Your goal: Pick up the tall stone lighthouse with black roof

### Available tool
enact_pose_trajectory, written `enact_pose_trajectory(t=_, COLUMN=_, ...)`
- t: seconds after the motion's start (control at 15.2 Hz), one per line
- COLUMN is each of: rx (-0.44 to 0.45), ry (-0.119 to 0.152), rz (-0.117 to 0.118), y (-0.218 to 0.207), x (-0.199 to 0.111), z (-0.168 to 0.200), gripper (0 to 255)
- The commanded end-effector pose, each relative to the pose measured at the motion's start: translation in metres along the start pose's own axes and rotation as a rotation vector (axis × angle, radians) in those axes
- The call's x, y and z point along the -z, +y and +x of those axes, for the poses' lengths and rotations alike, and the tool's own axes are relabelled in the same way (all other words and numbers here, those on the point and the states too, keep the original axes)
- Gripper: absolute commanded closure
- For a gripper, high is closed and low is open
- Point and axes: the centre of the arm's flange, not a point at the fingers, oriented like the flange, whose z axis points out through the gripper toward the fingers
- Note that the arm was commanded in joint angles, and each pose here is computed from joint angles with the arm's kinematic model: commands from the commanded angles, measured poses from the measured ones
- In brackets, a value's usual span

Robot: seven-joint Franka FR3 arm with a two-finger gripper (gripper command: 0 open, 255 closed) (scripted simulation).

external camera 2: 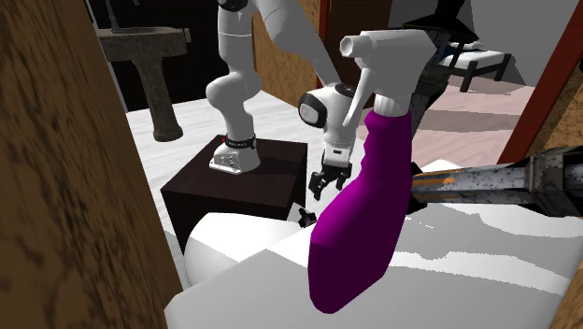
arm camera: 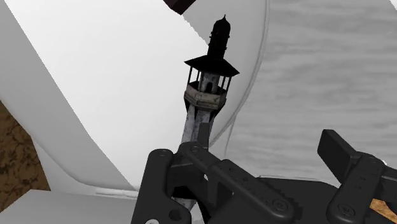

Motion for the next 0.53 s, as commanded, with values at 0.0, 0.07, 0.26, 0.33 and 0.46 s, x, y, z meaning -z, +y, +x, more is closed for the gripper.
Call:
enact_pose_trajectory(t=0.0, rx=-0.045, ry=0.004, rz=-0.006, y=0.011, x=-0.023, z=0.011, gripper=0)
enact_pose_trajectory(t=0.07, rx=-0.066, ry=0.005, rz=-0.008, y=0.018, x=-0.032, z=0.017, gripper=0)
enact_pose_trajectory(t=0.26, rx=-0.131, ry=0.009, rz=-0.016, y=0.039, x=-0.059, z=0.035, gripper=0)
enact_pose_trajectory(t=0.33, rx=-0.152, ry=0.011, rz=-0.018, y=0.046, x=-0.068, z=0.040, gripper=0)
enact_pose_trajectory(t=0.46, rx=-0.189, ry=0.013, rz=-0.023, y=0.059, x=-0.084, z=0.049, gripper=0)
